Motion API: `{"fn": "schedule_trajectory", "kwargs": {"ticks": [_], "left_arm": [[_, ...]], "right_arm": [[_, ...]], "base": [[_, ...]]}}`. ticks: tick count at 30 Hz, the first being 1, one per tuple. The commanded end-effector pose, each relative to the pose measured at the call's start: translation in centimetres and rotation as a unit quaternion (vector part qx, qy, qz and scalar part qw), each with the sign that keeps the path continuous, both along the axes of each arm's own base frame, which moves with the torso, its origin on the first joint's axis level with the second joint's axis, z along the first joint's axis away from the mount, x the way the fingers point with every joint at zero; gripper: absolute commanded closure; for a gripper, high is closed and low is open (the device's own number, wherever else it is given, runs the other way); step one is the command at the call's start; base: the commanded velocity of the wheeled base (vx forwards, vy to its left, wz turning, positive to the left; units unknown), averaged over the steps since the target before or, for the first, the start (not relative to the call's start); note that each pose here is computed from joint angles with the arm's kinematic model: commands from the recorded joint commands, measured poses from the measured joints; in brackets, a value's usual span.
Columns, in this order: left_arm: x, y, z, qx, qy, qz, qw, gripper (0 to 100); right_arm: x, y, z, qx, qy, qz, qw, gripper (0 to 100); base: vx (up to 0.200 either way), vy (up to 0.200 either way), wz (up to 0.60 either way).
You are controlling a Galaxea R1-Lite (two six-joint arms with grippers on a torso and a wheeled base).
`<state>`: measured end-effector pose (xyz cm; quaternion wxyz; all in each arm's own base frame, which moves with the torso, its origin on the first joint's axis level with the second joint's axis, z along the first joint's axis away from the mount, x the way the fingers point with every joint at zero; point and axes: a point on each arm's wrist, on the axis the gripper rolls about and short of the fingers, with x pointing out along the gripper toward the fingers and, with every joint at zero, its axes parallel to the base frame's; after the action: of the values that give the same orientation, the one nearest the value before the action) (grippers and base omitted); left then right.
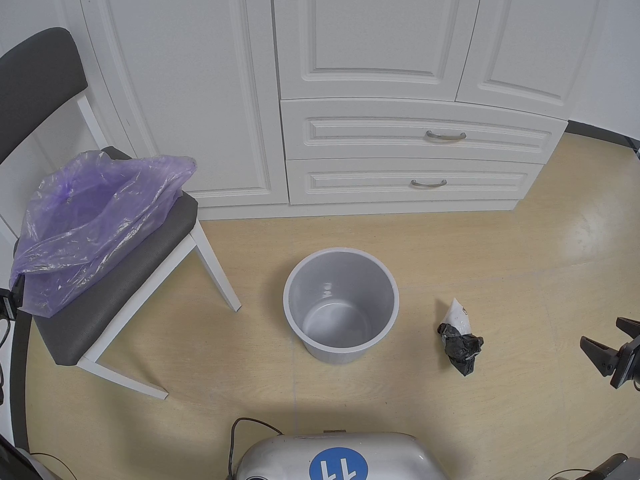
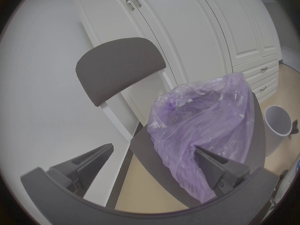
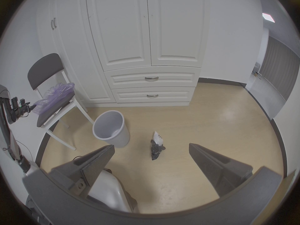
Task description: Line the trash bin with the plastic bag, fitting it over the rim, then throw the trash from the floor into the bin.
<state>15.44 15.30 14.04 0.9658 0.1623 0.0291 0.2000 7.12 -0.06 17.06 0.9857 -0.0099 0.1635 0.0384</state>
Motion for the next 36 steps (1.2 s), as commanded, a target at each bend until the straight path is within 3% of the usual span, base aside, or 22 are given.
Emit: {"fn": "schedule_trajectory", "kwargs": {"ticks": [1,11,12,26,31,34,36], "left_arm": [[0.3,0.4,-0.4,-0.002,0.0,0.001,1.0,0],[0.6,0.8,-0.9,0.008,-0.007,0.002,0.9999,0],[0.6,0.8,-0.8,0.007,-0.008,0.002,0.9999,100],[0.0,0.0,-0.1,0.009,-0.023,-0.003,0.9997,100],[-1.0,-1.2,1.4,0.025,-0.051,-0.004,0.9984,100],[-2.6,-2.9,3.3,0.022,-0.098,-0.012,0.9949,100],[-2.9,-3.3,3.9,0.03,-0.106,-0.015,0.9938,100]], "right_arm": [[-0.3,0.2,0.0,0.0,-0.006,0.016,0.9998,0],[-0.5,0.4,0.0,0.0,-0.009,0.025,0.9996,0],[-0.5,0.4,0.0,0.001,-0.009,0.025,0.9996,0],[-0.9,0.5,0.1,-0.001,-0.021,0.036,0.9991,0],[-1.6,0.7,0.6,-0.002,-0.045,0.053,0.9976,0],[-1.7,0.7,1.1,-0.002,-0.052,0.053,0.9972,0],[-1.7,0.7,1.1,-0.002,-0.051,0.054,0.9972,0]], "base": [[0.0,0.0,0.0],[0.0,0.0,0.0],[0.0,0.0,0.0],[0.0,0.0,0.0],[0.0,0.0,0.0],[0.0,0.0,0.0],[0.0,0.0,0.0]]}}
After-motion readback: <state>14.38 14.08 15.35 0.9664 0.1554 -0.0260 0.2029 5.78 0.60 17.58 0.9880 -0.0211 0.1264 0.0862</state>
